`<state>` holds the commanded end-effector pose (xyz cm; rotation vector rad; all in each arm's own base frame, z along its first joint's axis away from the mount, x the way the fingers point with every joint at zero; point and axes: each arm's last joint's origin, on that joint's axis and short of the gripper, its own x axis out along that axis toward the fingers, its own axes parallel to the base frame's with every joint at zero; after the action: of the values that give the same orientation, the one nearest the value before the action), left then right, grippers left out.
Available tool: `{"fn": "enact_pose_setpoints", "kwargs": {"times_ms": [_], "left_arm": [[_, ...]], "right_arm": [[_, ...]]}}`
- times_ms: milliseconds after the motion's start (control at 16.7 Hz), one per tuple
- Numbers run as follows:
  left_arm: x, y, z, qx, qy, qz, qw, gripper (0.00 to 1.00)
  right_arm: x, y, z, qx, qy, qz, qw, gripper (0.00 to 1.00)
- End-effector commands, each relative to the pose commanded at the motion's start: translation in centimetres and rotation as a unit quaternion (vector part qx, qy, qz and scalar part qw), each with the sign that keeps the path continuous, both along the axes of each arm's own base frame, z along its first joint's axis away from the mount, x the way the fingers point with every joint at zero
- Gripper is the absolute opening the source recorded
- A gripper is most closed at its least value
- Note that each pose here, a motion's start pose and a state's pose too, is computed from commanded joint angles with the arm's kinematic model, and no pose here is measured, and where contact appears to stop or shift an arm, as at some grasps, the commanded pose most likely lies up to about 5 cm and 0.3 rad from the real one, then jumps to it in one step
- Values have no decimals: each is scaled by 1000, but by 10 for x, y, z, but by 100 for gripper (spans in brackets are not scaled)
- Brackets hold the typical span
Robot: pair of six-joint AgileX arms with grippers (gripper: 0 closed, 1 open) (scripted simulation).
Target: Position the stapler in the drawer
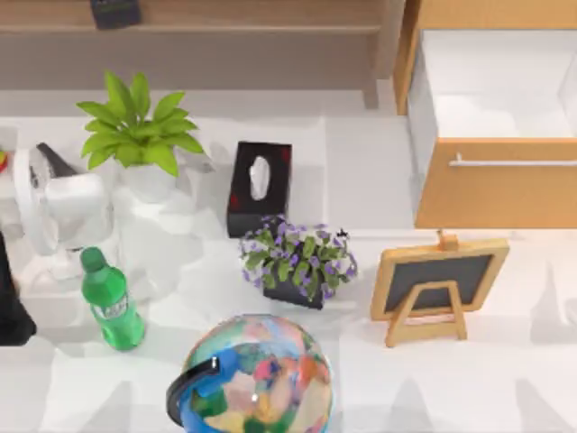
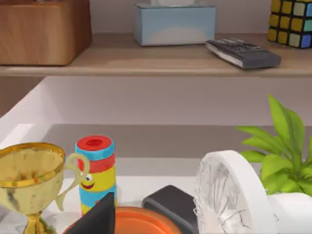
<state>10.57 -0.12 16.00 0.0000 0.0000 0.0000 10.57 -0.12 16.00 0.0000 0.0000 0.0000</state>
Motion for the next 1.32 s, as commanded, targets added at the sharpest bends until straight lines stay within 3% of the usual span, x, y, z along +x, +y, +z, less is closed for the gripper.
{"fn": "enact_pose_setpoints", "kwargs": {"times_ms": [300,480,600,720,960,1140,1320], "left_arm": [[0,0,0,0,0,0,1000,100],[0,0,0,0,0,0,1000,100],[0,0,0,0,0,0,1000,100],[0,0,0,0,0,0,1000,100],[0,0,0,0,0,0,1000,100],[0,0,0,0,0,0,1000,100],[0,0,0,0,0,0,1000,100]], "right_arm": [[1,-2,9,-16,37,-9,999,100],[6,-6,17,-38,140,-20,989,100],[14,-9,18,-50,239,-23,969,100],[24,-13,16,-56,350,-19,935,100],[43,-21,6,-55,552,3,832,100],[57,-28,5,-48,648,23,760,100],[66,-34,7,-42,696,39,716,100]]}}
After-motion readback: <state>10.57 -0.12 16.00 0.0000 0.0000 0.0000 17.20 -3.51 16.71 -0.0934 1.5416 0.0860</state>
